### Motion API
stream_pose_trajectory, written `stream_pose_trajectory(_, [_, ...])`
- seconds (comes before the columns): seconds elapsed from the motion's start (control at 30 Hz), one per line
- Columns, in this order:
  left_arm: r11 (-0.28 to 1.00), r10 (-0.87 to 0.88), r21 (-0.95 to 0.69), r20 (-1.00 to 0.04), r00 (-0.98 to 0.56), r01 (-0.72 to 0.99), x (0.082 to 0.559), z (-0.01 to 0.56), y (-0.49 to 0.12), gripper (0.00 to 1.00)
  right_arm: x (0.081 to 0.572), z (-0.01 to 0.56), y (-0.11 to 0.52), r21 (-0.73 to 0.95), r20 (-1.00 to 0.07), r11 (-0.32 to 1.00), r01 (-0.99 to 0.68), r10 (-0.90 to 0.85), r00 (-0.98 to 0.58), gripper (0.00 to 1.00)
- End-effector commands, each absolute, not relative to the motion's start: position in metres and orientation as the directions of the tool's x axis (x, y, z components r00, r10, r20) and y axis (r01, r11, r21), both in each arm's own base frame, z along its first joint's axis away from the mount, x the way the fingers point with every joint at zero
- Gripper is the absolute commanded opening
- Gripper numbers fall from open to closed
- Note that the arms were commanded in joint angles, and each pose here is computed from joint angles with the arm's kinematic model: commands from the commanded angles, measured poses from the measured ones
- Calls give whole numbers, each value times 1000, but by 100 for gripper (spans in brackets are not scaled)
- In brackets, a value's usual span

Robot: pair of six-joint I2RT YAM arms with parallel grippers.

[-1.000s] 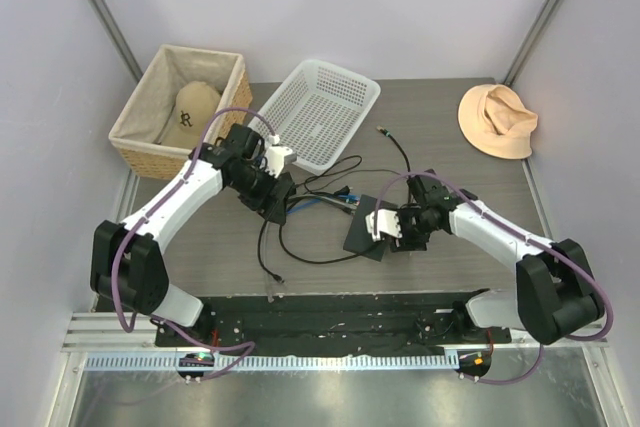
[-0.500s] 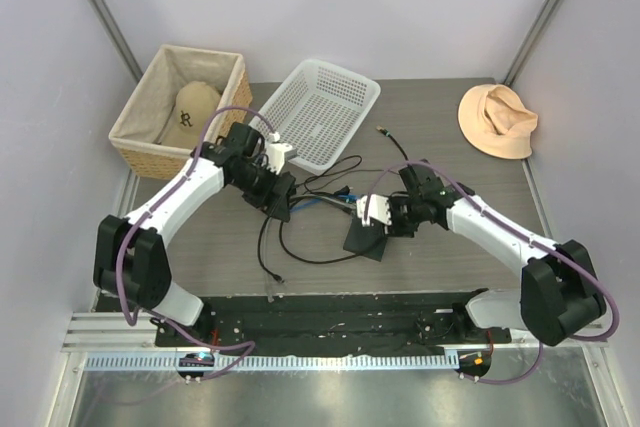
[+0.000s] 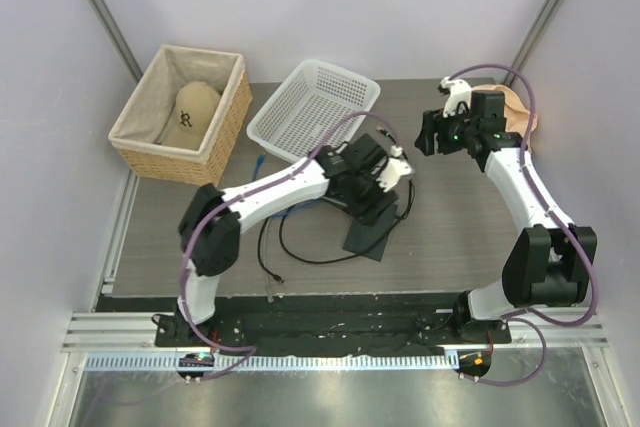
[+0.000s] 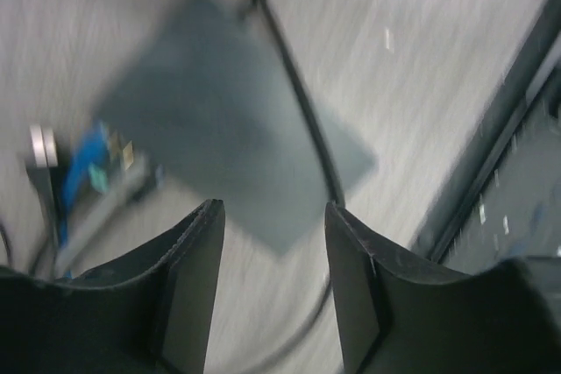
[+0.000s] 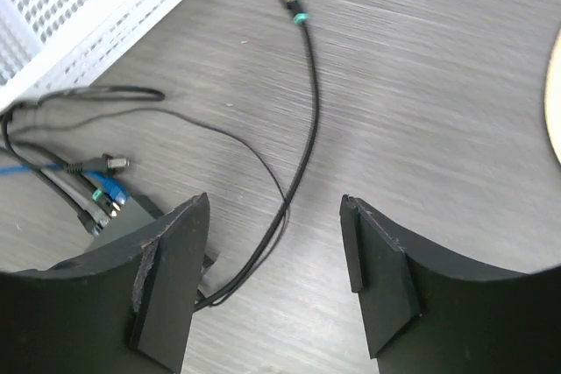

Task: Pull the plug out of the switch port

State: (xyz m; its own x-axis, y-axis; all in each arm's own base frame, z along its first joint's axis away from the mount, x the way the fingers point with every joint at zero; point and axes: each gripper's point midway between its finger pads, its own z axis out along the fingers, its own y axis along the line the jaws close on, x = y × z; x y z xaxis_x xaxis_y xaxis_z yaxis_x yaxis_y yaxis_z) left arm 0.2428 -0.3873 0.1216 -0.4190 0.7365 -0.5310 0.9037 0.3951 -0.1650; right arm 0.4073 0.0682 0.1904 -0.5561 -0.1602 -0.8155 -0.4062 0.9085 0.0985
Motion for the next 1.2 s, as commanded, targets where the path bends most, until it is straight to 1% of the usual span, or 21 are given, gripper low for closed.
stream_pose_trajectory(0.0, [450, 715, -102, -554, -426, 887, 261, 118, -428, 53, 398, 215, 51, 204, -824, 948, -243, 32, -566, 70])
stream_pose_trajectory(0.1, [455, 745, -54, -523, -413, 889, 260, 96, -435, 52, 386, 208, 42, 225, -809, 954, -199, 69, -584, 70])
stream_pose_trajectory(0.23, [451, 767, -47, -491, -414, 891, 252, 79, -431, 51, 380, 206, 39, 233, -806, 955, -184, 84, -586, 70])
stream_pose_trajectory(0.33, [451, 762, -107, -472, -445, 886, 236, 74, -431, 51, 380, 203, 37, 235, -803, 956, -178, 88, -590, 70])
stream_pose_trajectory(0.47, [398, 766, -228, -450, -459, 888, 207, 68, -440, 53, 382, 199, 35, 239, -798, 956, -168, 95, -596, 70])
stream_pose_trajectory(0.6, [386, 769, -239, -450, -454, 891, 201, 68, -444, 53, 382, 196, 36, 247, -795, 954, -170, 99, -599, 71])
stream_pose_trajectory(0.67, [395, 777, -217, -440, -450, 893, 200, 62, -442, 53, 381, 191, 36, 249, -789, 953, -170, 98, -607, 71])
stream_pose_trajectory(0.7, [410, 782, -180, -434, -447, 894, 204, 57, -439, 52, 380, 190, 36, 250, -788, 953, -169, 98, -608, 71])
stream_pose_trajectory(0.73, [412, 792, -159, -424, -439, 897, 202, 52, -436, 51, 379, 188, 36, 252, -785, 953, -169, 99, -612, 71])
stream_pose_trajectory(0.83, [423, 817, -95, -390, -425, 901, 203, 38, -424, 37, 377, 184, 36, 255, -783, 953, -166, 103, -613, 71])
stream_pose_trajectory(0.87, [417, 824, -94, -381, -420, 904, 201, 37, -422, 19, 378, 185, 36, 254, -785, 953, -166, 102, -611, 71])
stream_pose_trajectory(0.9, [392, 840, -98, -367, -399, 915, 198, 41, -417, 6, 377, 186, 36, 252, -785, 953, -166, 101, -611, 71])
stream_pose_trajectory(0.93, [386, 842, -105, -366, -396, 917, 195, 48, -415, 0, 378, 189, 35, 250, -790, 954, -169, 100, -604, 71])
stream_pose_trajectory(0.97, [351, 862, -100, -354, -363, 931, 192, 55, -408, 0, 379, 190, 34, 242, -794, 955, -171, 94, -601, 71])
stream_pose_trajectory(1.0, [272, 865, -125, -402, -299, 954, 190, 78, -409, 0, 381, 192, 34, 239, -797, 955, -174, 91, -597, 71])
stream_pose_trajectory(1.03, [230, 866, -140, -421, -268, 963, 186, 92, -405, 0, 383, 197, 34, 234, -804, 956, -178, 87, -589, 71])
stream_pose_trajectory(1.07, [212, 873, -135, -418, -250, 968, 189, 99, -393, 0, 384, 197, 34, 233, -804, 956, -179, 86, -588, 71])
stream_pose_trajectory(1.1, [129, 852, -51, -506, -137, 990, 198, 141, -378, 0, 388, 200, 33, 232, -806, 956, -179, 86, -586, 71])
stream_pose_trajectory(1.17, [126, 828, -23, -547, -118, 992, 213, 162, -351, 0, 391, 205, 38, 246, -808, 948, -202, 86, -582, 71])
